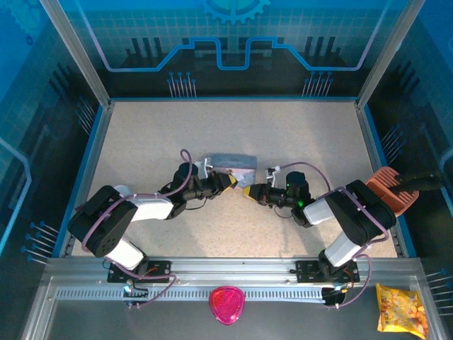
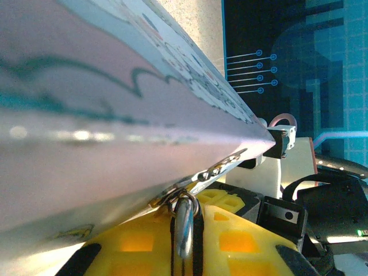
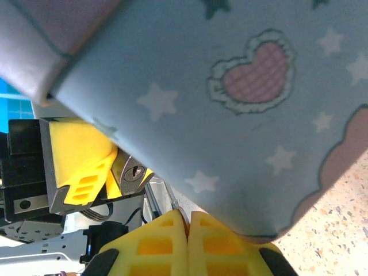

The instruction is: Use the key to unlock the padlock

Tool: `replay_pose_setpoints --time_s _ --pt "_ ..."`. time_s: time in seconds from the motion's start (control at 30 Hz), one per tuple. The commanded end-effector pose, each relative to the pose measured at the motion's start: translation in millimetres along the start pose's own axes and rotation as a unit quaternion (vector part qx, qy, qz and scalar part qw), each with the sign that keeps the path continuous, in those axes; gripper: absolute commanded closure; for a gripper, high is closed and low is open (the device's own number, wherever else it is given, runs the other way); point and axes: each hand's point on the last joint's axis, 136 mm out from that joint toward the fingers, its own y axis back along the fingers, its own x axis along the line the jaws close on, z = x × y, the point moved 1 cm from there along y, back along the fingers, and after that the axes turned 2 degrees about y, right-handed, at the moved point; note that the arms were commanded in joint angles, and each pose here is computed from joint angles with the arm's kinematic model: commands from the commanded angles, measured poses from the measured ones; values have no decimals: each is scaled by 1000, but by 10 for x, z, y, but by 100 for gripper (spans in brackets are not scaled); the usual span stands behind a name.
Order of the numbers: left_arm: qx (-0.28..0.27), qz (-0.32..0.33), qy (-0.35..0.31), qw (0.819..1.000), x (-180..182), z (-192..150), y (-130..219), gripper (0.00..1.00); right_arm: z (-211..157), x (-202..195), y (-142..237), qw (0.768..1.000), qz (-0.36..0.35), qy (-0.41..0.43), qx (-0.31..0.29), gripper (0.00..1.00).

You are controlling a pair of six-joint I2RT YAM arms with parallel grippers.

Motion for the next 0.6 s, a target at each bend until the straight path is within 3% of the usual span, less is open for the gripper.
replay_pose_setpoints --time_s 0.0,0.57 --pt "-4 -35 -19 999 -147 36 46 100 37 106 17 999 26 15 -13 100" --pt "-6 -29 -23 999 -109 60 51 100 26 206 16 999 48 21 -5 100"
